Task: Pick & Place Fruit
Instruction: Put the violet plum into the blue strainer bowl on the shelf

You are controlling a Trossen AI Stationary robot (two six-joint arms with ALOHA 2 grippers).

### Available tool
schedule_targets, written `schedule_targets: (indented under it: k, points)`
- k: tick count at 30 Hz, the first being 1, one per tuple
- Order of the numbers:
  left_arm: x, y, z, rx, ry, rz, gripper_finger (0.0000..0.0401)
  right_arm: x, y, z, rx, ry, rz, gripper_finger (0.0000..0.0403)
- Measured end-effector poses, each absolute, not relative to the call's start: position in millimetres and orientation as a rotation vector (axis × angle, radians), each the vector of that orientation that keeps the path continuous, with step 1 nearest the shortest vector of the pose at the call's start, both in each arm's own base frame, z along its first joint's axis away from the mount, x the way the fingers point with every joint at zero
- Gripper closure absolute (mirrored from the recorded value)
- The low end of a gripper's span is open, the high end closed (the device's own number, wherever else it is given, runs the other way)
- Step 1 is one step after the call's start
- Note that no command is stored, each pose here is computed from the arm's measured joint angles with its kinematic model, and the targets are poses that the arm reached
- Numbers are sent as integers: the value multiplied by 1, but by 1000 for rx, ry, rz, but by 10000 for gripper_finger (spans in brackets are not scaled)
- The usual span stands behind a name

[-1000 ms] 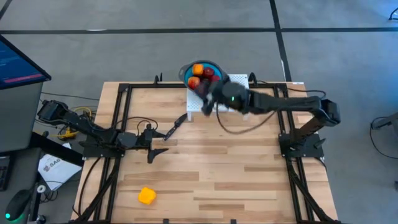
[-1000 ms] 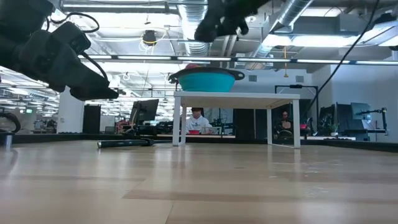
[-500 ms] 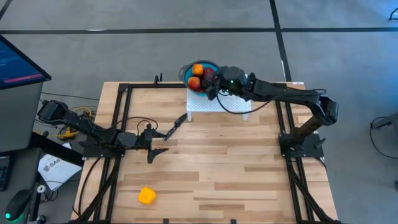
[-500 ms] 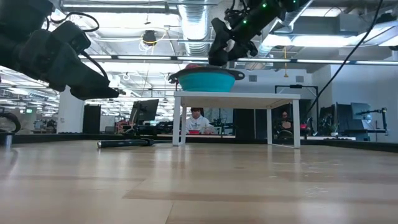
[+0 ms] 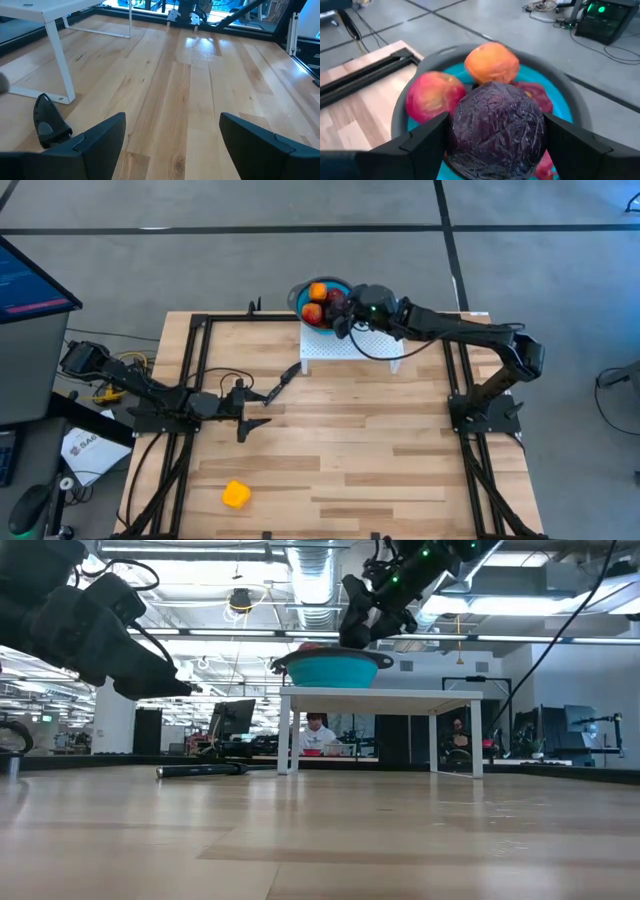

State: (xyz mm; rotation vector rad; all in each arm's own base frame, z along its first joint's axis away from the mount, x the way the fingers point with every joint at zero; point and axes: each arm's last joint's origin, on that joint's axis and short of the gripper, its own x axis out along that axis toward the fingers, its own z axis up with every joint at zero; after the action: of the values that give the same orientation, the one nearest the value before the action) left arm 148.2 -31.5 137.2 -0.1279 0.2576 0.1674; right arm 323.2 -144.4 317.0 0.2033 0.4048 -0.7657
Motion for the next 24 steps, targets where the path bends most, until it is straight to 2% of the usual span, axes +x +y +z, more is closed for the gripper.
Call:
schedule_targets:
  k: [8,14,24]
  points:
    - [148,-32,138,-131,251,167,87,316,-169,327,196,294,-822,105]
    - [149,-32,139,-133,243,165,87,315,-180,331,205,227,-763,105]
    - [149,-32,139,-137,235,165,87,339,-191,293,218,319,-728,105]
